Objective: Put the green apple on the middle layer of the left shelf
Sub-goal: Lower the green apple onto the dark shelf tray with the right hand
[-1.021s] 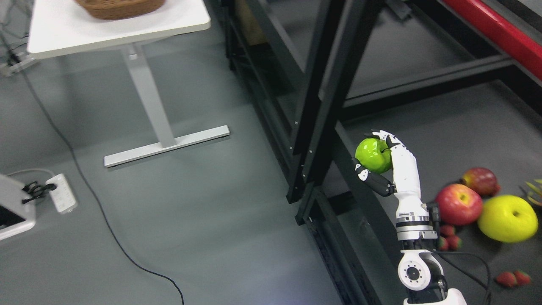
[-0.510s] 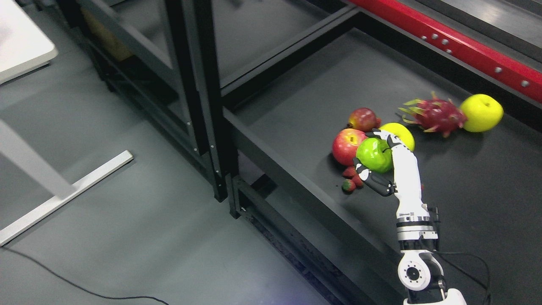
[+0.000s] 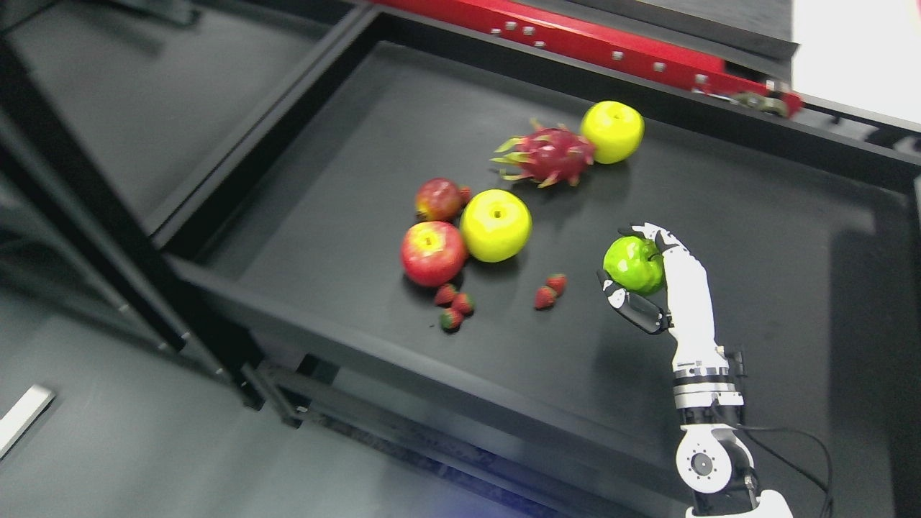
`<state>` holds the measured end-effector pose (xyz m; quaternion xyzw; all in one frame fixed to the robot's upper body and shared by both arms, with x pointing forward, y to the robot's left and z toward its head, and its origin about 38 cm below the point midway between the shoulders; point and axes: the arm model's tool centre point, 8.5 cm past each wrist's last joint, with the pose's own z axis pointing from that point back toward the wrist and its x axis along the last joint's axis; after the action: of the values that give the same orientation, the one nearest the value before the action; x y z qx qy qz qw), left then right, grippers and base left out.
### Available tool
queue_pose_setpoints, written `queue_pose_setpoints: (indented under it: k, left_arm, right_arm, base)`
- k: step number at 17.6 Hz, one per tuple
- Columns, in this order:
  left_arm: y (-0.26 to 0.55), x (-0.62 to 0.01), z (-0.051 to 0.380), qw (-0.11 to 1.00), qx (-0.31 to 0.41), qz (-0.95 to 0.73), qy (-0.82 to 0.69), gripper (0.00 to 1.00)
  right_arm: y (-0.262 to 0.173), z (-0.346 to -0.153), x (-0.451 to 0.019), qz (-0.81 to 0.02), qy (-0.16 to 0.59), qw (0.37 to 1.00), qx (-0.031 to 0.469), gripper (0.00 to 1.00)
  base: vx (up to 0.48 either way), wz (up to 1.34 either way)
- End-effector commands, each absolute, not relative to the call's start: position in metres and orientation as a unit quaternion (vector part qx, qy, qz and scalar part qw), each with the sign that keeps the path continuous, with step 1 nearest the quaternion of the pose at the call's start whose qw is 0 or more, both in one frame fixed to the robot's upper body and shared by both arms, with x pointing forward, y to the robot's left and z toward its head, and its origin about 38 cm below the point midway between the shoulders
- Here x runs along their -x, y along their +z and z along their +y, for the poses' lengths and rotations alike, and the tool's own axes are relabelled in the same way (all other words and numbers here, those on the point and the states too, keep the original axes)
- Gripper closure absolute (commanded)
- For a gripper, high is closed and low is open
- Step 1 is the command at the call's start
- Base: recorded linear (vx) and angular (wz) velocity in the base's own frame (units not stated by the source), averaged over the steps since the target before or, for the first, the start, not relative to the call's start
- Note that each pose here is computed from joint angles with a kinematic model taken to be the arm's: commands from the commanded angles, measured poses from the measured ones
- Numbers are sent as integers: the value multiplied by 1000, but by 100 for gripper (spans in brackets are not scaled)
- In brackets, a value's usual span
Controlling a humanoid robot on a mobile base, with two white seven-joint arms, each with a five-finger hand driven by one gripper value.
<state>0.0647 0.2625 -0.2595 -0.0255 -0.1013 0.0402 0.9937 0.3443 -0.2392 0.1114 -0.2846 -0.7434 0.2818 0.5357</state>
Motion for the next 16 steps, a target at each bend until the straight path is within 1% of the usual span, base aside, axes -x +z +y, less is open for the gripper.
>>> queue_pose_setpoints:
  k: [1, 5, 6, 8, 10, 13, 14, 15, 16]
  left_arm:
    - [-259, -65, 274, 994, 17, -102, 40, 0]
    - [-259, -65, 274, 994, 17, -102, 40, 0]
    - [-259, -65, 274, 994, 17, -102, 39, 0]
    - [-259, -65, 274, 994, 17, -102, 40, 0]
    - [-259, -65, 274, 994, 17, -102, 40, 0]
    - [-259, -64, 274, 994, 17, -101, 39, 0]
    - [-259, -65, 274, 994, 17, -102, 39, 0]
    - [-259, -65, 274, 994, 17, -102, 39, 0]
    - [-259, -65, 274, 994, 17, -102, 39, 0]
  right_arm:
    - [111, -240, -345, -739, 281, 541, 287, 100]
    - [109, -245, -358, -722, 282, 557, 299, 100]
    - [110, -246, -368, -717, 292, 558, 298, 100]
    - [95, -250, -390, -688, 328, 583, 283, 99]
    - [81, -249, -412, -664, 353, 603, 266, 98]
    - [77, -238, -434, -654, 374, 607, 254, 98]
    - [76, -238, -440, -652, 375, 608, 254, 98]
    - [75, -239, -446, -647, 377, 612, 253, 96]
    - [73, -240, -448, -644, 374, 617, 253, 82]
  base:
    - [146, -718]
    - [133, -535]
    - [124, -410]
    - [95, -332]
    - [52, -196]
    - [27, -73]
    - [10, -11]
    - [-6, 12]
    - [-6, 12]
